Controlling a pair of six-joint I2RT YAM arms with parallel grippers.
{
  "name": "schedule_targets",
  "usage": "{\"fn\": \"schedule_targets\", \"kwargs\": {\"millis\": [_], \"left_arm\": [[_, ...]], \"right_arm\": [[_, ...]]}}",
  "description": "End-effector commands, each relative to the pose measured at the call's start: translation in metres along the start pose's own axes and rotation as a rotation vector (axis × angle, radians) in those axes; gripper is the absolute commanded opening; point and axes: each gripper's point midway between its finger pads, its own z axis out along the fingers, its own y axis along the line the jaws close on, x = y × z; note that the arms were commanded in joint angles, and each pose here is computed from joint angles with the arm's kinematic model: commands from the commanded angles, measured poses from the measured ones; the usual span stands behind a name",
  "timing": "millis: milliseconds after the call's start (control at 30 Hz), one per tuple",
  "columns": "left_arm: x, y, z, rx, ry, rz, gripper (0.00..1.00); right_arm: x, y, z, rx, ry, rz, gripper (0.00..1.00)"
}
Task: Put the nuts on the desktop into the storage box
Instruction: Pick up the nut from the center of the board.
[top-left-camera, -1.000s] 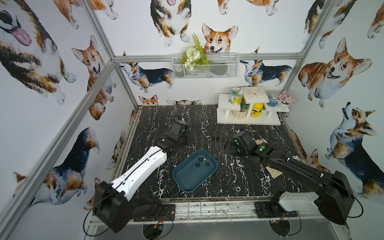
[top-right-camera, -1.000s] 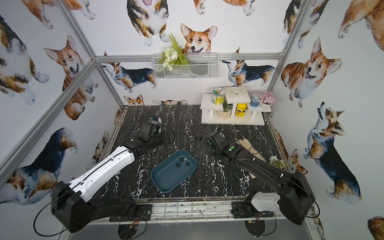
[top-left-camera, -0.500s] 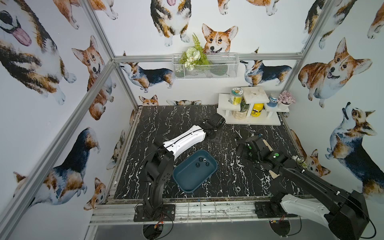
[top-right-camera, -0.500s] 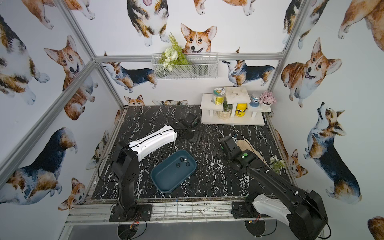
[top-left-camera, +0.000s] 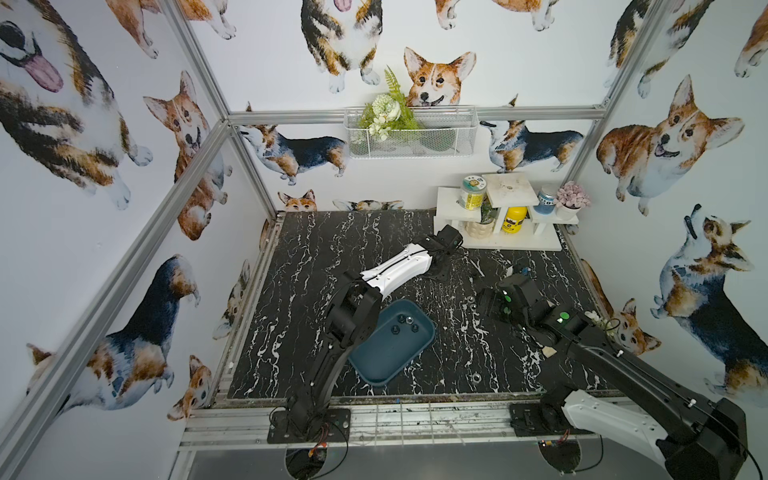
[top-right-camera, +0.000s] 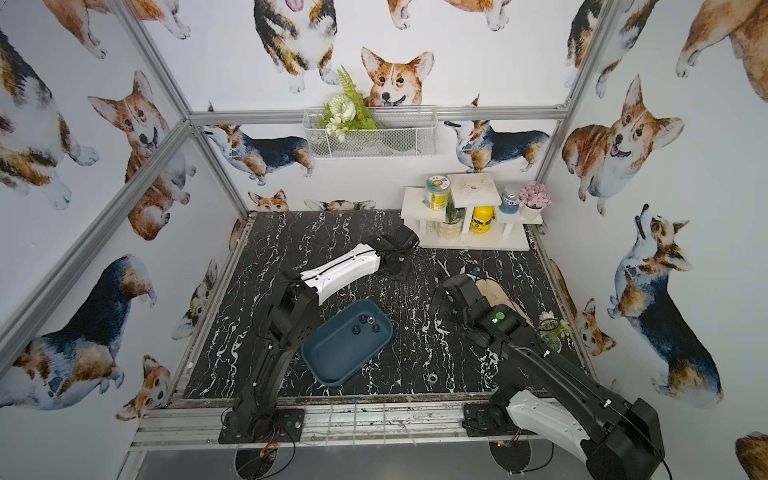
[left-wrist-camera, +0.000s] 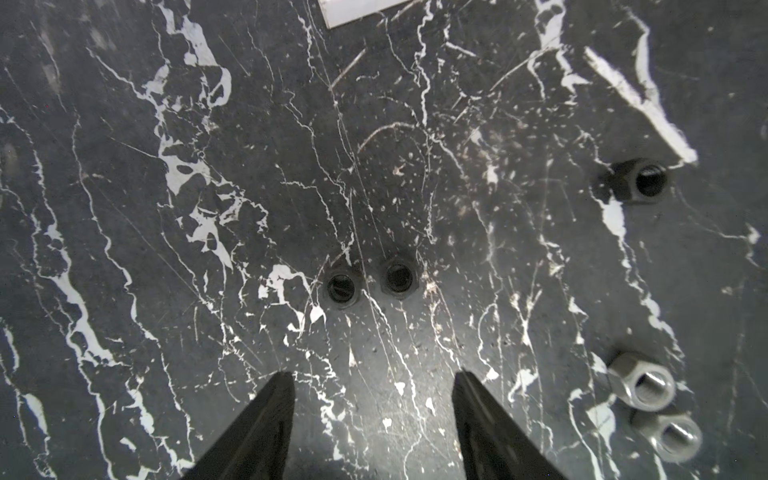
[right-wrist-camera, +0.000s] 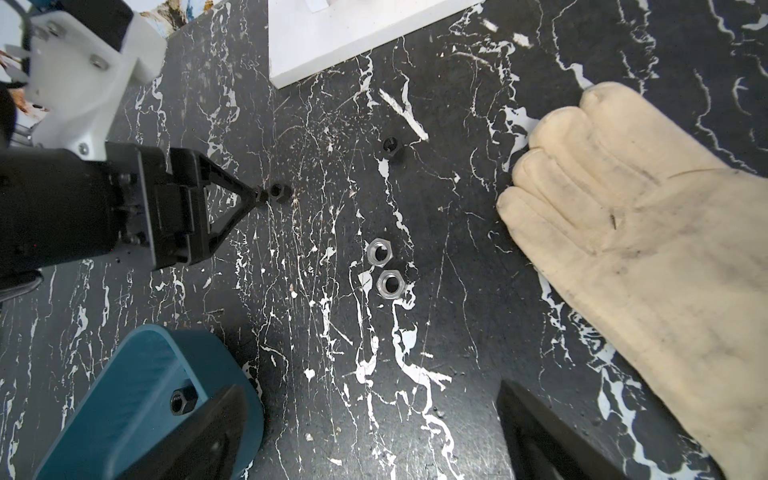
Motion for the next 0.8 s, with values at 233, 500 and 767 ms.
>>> {"fn": "schedule_targets", "kwargs": {"millis": [233,500,767], "left_arm": [[0.006,0.016,0.032,-0.049,0.069,-0.049,0.59],[0.011,0.023,0.05,-0.046,0.114,-0.086,0.52],[0.019,0.024,0.062,-0.022,0.154,-0.113,0.45]], "right_arm": [[0.006,0.001,0.002,-0.009,0.03,-0.009,1.0],[0.002,0.007,0.003,-0.02,0.028,-0.002,1.0],[0.0,0.013,0.005,-0.022,0.036,-0.007,1.0]]}}
